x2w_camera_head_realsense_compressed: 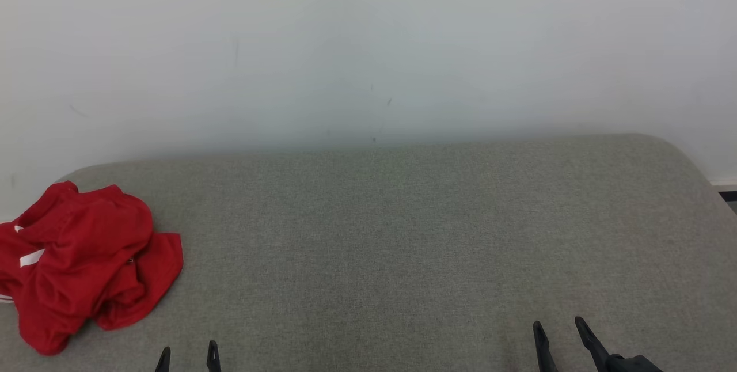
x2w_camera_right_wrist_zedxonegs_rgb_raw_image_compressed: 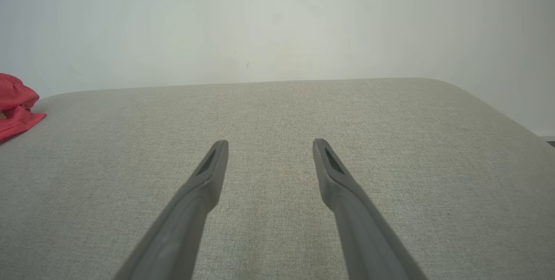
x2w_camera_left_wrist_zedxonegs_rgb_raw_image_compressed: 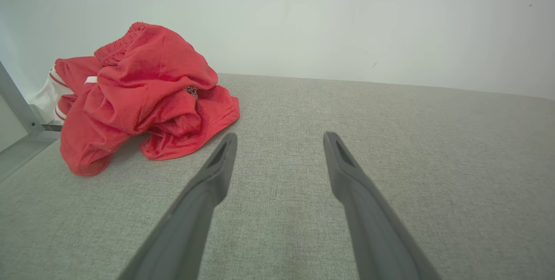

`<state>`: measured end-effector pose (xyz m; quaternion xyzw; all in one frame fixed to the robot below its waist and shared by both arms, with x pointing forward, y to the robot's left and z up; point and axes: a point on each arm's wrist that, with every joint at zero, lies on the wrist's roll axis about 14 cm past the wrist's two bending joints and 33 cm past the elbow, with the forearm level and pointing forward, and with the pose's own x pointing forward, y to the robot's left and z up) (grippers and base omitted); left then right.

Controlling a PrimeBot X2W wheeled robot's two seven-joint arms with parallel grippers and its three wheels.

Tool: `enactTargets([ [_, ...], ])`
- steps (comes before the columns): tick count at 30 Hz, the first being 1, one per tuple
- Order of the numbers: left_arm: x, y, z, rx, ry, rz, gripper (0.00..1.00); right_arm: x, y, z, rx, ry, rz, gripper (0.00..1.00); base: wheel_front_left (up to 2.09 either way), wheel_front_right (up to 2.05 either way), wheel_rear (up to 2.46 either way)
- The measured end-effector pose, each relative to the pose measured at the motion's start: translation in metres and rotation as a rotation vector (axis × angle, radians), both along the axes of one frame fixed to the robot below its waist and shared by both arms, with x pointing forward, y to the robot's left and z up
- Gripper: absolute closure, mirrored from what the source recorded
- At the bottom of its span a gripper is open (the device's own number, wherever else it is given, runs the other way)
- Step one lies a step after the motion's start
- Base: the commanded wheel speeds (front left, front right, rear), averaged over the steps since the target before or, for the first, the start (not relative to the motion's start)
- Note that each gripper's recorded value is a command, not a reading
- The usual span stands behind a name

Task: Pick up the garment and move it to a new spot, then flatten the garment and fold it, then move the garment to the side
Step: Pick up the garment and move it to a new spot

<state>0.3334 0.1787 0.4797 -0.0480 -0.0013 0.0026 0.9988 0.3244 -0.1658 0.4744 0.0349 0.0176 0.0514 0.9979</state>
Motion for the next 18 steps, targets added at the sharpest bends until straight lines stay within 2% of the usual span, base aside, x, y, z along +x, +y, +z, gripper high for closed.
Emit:
enactTargets([
  [9,-0.006,0.011,-0.001,-0.002,0.0,0.036,0.0,-0.001,0.005,-0.006,-0.002,0.018,0.019,0.0,0.0,0.0,0.0],
  [18,-0.038,0.058,-0.005,0.006,0.002,0.176,0.0,0.012,0.047,-0.005,-0.01,0.019,0.153,0.0,0.0,0.0,0.0],
])
